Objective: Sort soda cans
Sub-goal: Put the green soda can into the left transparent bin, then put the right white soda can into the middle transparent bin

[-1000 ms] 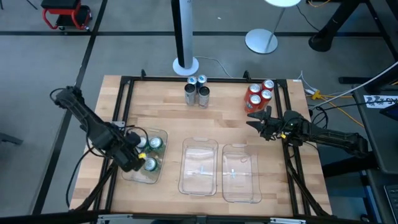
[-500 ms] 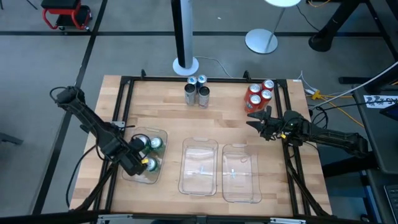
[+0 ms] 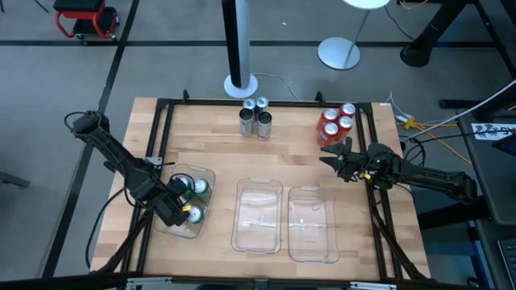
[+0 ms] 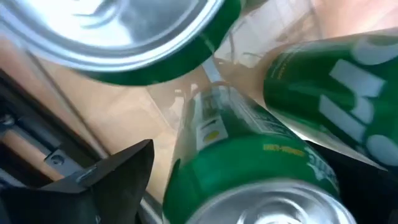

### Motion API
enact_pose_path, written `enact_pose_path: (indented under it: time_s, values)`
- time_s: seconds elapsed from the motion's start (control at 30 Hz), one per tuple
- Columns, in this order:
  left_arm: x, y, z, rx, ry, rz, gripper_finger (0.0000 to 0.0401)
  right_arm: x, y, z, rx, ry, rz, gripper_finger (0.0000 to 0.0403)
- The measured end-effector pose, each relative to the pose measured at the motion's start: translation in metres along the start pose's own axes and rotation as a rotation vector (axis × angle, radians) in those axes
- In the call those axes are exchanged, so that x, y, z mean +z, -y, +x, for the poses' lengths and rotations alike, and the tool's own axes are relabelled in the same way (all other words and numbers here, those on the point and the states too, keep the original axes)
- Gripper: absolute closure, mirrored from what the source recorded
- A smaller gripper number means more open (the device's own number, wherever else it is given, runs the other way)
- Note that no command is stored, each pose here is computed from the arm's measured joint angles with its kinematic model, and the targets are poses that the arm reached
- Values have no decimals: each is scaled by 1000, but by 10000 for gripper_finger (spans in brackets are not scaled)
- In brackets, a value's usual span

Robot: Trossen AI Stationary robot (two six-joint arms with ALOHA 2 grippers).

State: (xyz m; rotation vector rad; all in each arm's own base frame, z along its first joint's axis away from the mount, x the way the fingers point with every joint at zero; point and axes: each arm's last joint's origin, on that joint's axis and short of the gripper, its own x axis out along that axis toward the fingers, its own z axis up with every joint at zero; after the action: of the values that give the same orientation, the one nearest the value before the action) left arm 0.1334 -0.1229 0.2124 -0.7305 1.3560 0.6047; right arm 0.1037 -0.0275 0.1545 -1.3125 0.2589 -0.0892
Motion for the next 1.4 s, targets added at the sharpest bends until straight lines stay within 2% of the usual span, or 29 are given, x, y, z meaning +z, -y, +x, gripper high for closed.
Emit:
enact_pose_path:
  time_s: [0.3,0.47,0.57,0.7,0.8,0.9,1.03,1.17,1.27,1.4]
  values:
    - [3,-5,-37,-104,-4,-37,14,0,0,0,0,0,2,125]
    - [7,-18,-59,-148,63,-60,13,0,0,0,0,0,3,125]
    - [12,-22,-69,-219,190,-38,13,0,0,0,0,0,6,125]
    - [19,-20,-81,-339,449,56,13,0,0,0,-2,1,10,125]
    - [24,-17,-90,-387,647,131,13,1,2,0,-22,6,11,125]
    - [26,-11,-97,-395,784,238,13,1,5,0,-49,14,33,125]
    - [29,-6,-104,-347,952,327,13,2,9,0,-88,29,108,125]
    - [36,-5,-105,-204,1106,333,13,2,9,0,-87,31,164,125]
    - [45,-5,-104,-99,1166,326,13,2,9,0,-88,23,173,125]
    - [62,-6,-97,16,1182,295,13,2,13,-1,-144,-1,232,125]
